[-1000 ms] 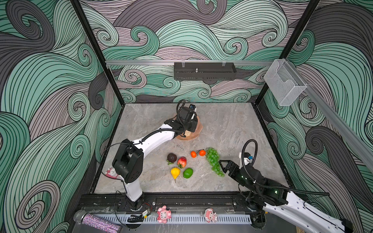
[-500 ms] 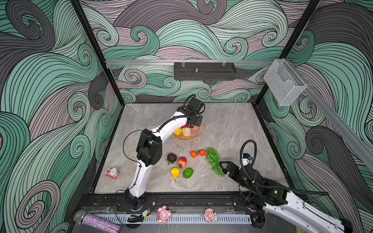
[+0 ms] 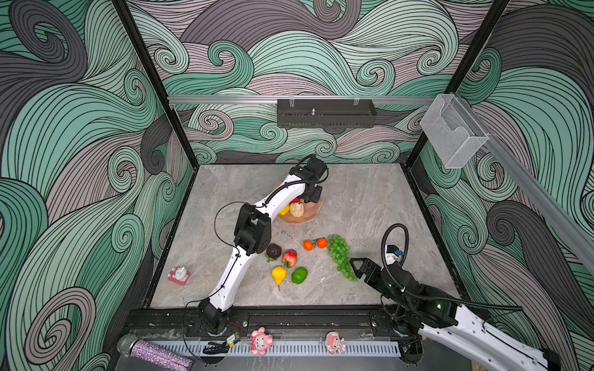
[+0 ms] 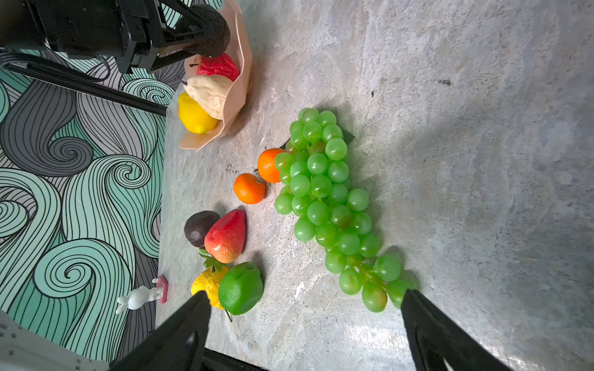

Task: Place and organize the fake fruits in the fruit bowl
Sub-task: 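Carry the avocado into the pink bowl with the left gripper while the right arm withdraws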

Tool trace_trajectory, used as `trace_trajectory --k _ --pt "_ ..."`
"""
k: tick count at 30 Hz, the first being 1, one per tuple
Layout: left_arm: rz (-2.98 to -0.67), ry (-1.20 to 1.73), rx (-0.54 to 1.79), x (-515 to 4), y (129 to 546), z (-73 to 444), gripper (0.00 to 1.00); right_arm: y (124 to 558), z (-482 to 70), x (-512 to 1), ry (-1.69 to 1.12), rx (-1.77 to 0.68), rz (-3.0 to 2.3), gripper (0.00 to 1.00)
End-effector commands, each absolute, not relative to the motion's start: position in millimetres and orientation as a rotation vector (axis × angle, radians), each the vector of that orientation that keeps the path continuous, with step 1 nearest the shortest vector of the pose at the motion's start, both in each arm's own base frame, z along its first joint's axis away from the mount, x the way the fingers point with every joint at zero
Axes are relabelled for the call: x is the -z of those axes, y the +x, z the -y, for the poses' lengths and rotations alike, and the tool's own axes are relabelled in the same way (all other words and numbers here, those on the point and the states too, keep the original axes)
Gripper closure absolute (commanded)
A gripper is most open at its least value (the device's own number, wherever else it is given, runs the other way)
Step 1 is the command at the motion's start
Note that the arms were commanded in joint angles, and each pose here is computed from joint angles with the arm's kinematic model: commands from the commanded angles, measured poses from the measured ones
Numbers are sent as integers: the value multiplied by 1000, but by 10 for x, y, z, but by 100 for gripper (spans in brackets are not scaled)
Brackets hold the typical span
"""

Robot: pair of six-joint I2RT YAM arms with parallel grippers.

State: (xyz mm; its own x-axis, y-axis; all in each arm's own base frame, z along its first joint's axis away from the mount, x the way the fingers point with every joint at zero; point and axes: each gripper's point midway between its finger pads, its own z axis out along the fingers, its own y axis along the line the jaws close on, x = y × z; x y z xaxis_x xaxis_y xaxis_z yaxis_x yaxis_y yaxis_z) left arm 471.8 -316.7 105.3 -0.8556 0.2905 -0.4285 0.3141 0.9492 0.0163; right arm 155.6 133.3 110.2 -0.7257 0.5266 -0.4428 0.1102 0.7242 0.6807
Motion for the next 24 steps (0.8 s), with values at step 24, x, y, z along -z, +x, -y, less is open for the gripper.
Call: trace_trajectory --k 24 --pt "-2723 428 9 -901 4738 3060 41 1545 -1276 -967 488 -804 -2305 7"
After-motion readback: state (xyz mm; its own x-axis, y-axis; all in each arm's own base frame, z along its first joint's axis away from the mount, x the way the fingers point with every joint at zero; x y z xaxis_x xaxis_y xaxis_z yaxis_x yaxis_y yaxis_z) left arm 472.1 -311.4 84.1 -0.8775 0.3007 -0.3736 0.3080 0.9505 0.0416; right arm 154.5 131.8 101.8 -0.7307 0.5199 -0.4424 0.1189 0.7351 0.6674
